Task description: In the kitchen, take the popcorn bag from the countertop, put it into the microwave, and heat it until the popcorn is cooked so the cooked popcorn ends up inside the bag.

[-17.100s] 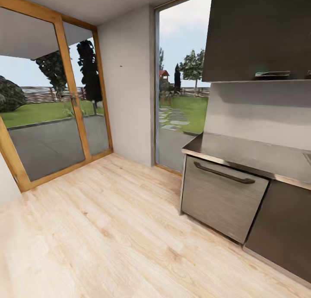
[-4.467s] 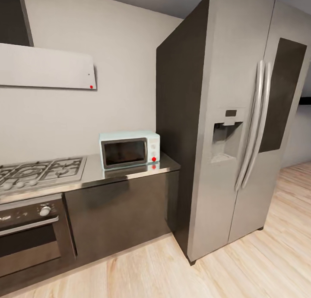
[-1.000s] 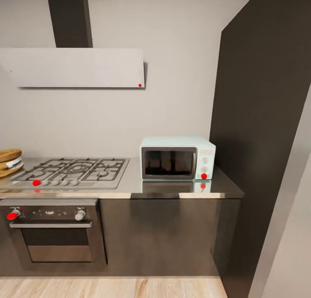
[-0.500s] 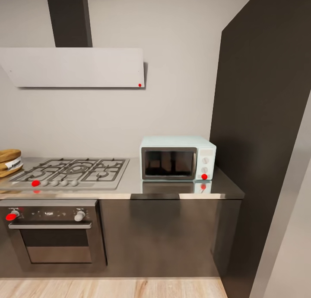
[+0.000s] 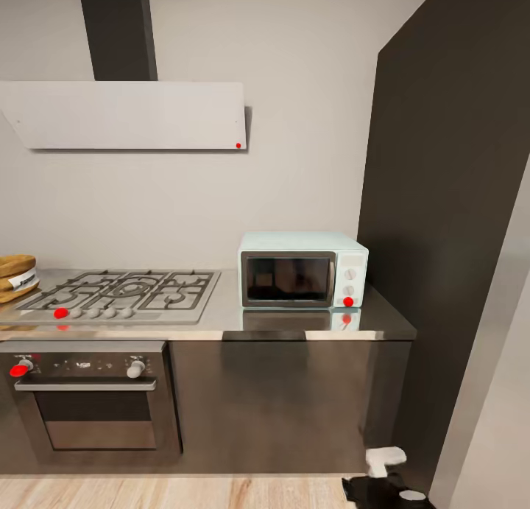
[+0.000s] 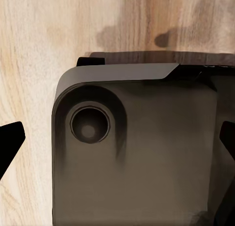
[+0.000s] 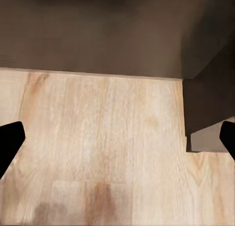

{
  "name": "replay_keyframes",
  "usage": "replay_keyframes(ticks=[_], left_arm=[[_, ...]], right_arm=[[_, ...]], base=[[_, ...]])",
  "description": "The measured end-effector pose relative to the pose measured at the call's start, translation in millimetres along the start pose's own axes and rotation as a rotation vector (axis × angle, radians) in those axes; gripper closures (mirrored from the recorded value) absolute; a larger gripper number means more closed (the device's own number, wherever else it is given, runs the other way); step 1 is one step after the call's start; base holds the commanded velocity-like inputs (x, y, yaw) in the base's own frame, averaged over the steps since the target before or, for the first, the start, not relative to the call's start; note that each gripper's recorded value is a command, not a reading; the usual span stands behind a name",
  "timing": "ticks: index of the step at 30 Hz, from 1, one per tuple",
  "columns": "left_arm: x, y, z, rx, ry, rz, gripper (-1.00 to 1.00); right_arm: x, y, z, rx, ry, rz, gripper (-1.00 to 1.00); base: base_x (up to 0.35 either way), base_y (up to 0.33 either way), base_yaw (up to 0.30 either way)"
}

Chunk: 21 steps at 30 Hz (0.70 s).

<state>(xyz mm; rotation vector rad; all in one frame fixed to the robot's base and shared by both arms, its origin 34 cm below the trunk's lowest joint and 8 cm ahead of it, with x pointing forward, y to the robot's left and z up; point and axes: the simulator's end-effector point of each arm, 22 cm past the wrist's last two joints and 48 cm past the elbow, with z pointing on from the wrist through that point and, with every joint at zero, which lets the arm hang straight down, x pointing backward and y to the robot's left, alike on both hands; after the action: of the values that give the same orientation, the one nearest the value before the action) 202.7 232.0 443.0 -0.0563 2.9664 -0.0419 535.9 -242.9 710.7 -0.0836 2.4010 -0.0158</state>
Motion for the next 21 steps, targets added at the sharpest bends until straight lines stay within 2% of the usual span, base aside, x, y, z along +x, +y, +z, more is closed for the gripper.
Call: replay_keyframes(ticks=[2, 6, 7, 10, 11, 12, 13, 14, 17, 21], left_arm=[[0, 0, 0.0, 0.0, 0.0, 0.0, -1.0], [0, 0, 0.0, 0.0, 0.0, 0.0, -1.0], [0, 0, 0.0, 0.0, 0.0, 0.0, -1.0], [0, 0, 0.0, 0.0, 0.0, 0.0, -1.0], [0, 0, 0.0, 0.0, 0.0, 0.0, -1.0], [0, 0, 0.0, 0.0, 0.0, 0.0, -1.0], [0, 0, 0.0, 0.0, 0.0, 0.0, -1.0], [0, 0, 0.0, 0.0, 0.0, 0.0, -1.0], [0, 0, 0.0, 0.0, 0.0, 0.0, -1.0], [0, 0, 0.0, 0.0, 0.0, 0.0, -1.0]], right_arm=[[-45, 4, -23.3, -0.024, -0.047, 0.009, -1.0], [-159, 15, -55.1, -0.115, -0.114, 0.063, -1.0], [-195, 16, -66.0, -0.134, -0.151, 0.072, -1.0], [-272, 3, -93.4, -0.136, -0.284, 0.097, -1.0], [-304, -4, -108.2, -0.133, -0.343, 0.11, -1.0], [-337, -9, -125.6, -0.131, -0.404, 0.116, -1.0], [-383, -16, -153.7, -0.125, -0.489, 0.118, -1.0], [-409, -19, -172.5, -0.123, -0.54, 0.116, -1.0], [-438, -25, -195.7, -0.101, -0.6, 0.113, -1.0], [-442, -33, -198.9, -0.06, -0.607, 0.123, -1.0]], base=[[0.0, 0.0, 0.0], [0.0, 0.0, 0.0], [0.0, 0.0, 0.0], [0.0, 0.0, 0.0], [0.0, 0.0, 0.0], [0.0, 0.0, 0.0], [0.0, 0.0, 0.0], [0.0, 0.0, 0.0], [0.0, 0.0, 0.0], [0.0, 0.0, 0.0]])
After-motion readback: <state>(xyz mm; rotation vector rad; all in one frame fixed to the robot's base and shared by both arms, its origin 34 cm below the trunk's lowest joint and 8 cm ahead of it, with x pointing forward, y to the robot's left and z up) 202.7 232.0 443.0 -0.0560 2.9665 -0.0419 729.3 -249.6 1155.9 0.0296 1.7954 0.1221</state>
